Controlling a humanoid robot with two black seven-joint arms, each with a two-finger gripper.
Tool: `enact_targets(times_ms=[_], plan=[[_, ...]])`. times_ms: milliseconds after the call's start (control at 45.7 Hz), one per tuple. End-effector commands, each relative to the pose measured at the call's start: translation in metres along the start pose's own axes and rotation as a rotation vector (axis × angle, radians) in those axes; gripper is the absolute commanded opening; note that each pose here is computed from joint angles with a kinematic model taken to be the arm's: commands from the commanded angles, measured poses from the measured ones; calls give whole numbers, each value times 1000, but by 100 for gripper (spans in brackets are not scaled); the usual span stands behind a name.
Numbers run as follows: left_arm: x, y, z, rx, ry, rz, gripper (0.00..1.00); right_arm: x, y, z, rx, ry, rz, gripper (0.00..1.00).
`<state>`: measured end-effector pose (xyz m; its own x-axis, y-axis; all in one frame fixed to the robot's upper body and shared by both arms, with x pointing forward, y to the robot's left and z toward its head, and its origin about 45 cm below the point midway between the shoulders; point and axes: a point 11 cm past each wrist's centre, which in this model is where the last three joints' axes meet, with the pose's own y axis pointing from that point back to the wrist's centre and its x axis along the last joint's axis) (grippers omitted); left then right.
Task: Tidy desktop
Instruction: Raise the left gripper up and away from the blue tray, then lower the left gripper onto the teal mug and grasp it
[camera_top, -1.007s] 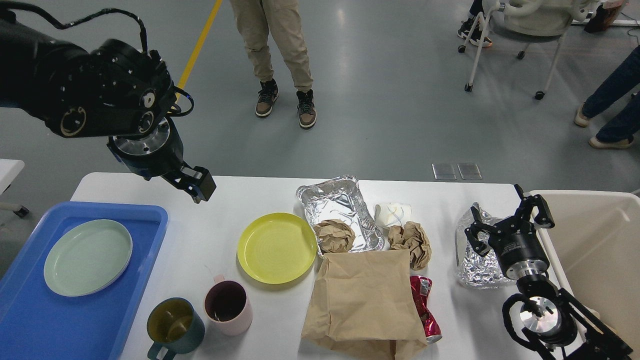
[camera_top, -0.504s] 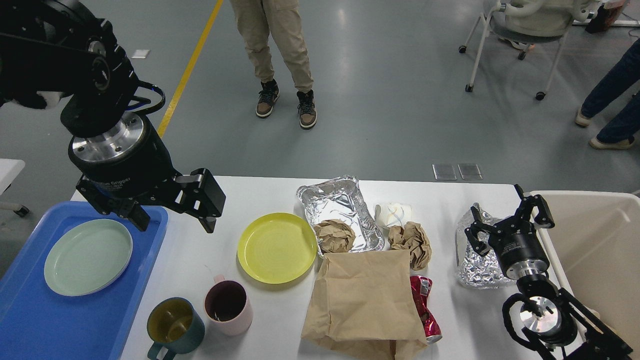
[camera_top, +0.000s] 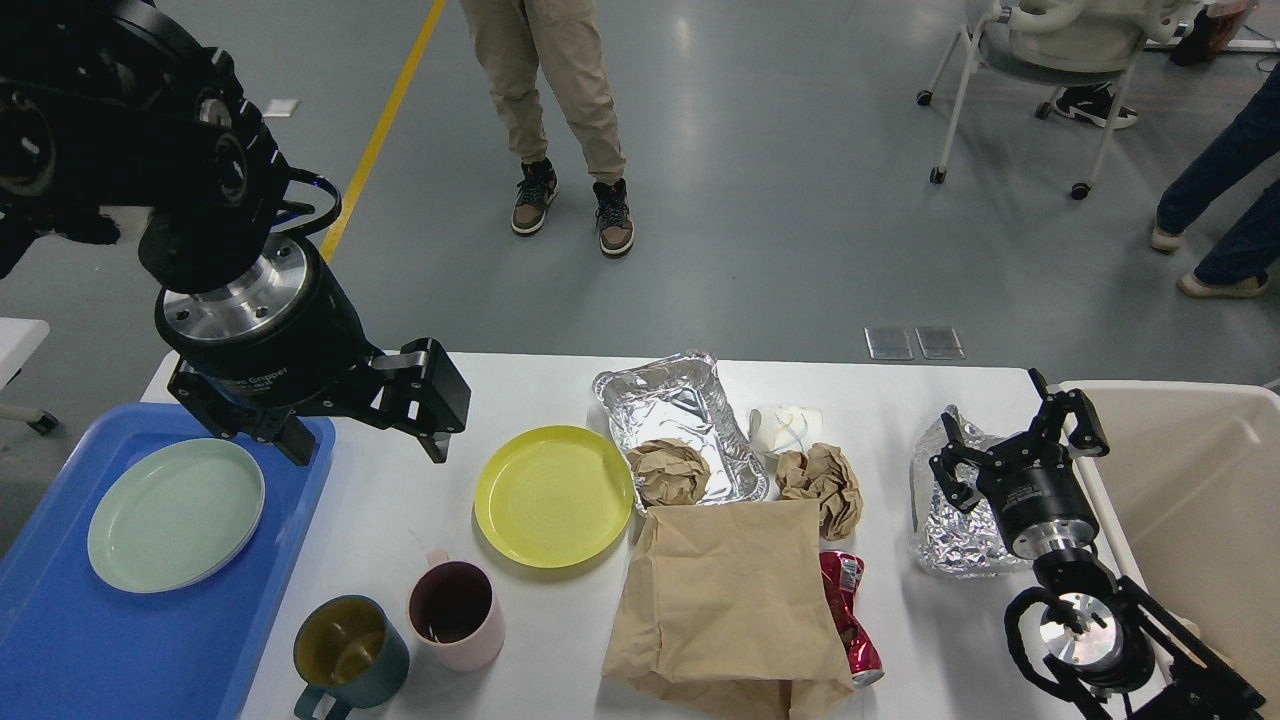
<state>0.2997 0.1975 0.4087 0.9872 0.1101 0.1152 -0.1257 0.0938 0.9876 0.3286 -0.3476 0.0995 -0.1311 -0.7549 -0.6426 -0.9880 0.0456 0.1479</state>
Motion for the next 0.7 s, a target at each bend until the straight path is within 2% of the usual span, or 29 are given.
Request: enact_targets(times_ms=[0, 263, 460, 679], plan=[[3, -18, -2, 10, -5, -14, 96, 0, 0, 0, 0, 1, 0, 100], [0, -62, -22, 30, 41, -58, 96, 0, 0, 0, 0, 0, 0, 100], [-17, -120, -77, 124, 135, -118, 94, 0, 0, 0, 0, 0, 0, 100], [-35, -171, -129, 148, 198, -69, 94, 0, 0, 0, -1, 0, 0, 100]])
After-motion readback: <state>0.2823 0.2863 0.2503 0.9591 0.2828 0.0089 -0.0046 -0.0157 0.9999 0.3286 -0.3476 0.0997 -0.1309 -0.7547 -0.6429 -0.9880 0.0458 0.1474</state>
